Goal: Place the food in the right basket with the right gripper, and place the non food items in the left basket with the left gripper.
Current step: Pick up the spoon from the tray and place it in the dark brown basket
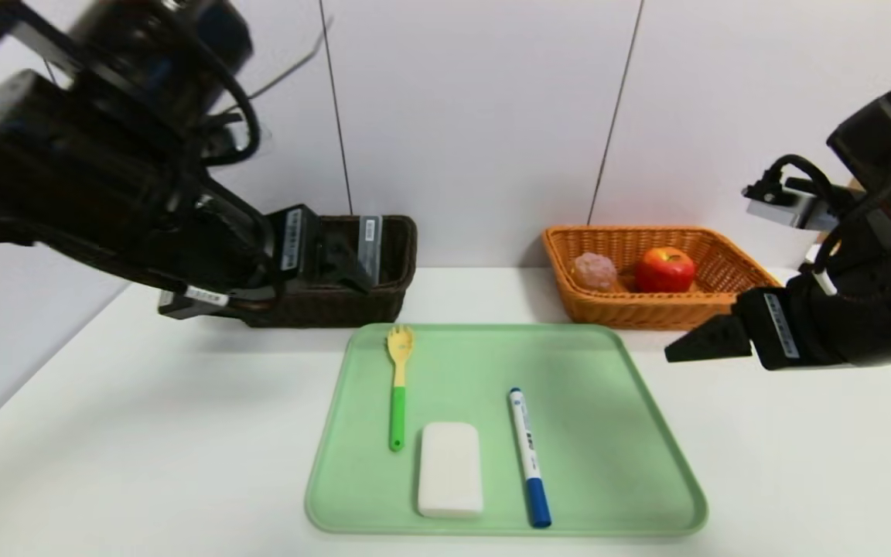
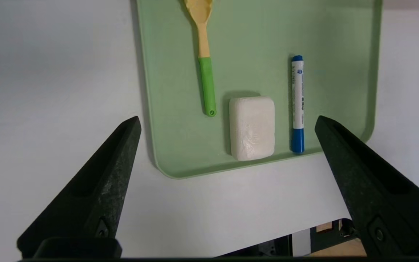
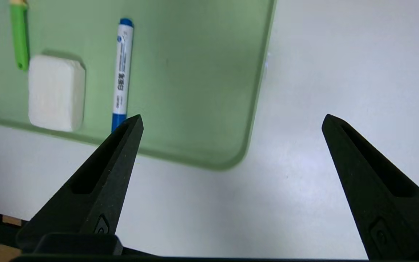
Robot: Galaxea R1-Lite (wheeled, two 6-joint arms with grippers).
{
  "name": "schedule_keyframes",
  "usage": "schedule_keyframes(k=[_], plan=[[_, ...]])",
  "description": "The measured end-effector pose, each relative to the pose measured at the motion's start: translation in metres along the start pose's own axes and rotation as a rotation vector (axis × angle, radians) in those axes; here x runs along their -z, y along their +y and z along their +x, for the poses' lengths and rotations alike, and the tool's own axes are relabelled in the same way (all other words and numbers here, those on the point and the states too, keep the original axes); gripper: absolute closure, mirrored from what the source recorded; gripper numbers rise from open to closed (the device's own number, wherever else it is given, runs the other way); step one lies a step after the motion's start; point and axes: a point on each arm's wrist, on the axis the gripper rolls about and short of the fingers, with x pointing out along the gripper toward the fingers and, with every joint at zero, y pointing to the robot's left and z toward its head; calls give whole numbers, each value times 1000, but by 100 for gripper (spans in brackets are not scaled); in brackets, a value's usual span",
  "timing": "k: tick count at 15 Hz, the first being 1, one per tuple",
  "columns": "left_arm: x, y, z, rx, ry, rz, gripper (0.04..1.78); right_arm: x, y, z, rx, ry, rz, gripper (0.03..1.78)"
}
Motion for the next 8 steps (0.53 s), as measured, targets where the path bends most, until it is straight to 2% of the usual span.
schedule_keyframes(k=[3,8], plan=[[-9,-20,49,-77,38,3,13,12,-4,-3,2,-12,1,12],[2,-38,117,-176,137,34,13,19,-7,1,6,-24,-1,12]])
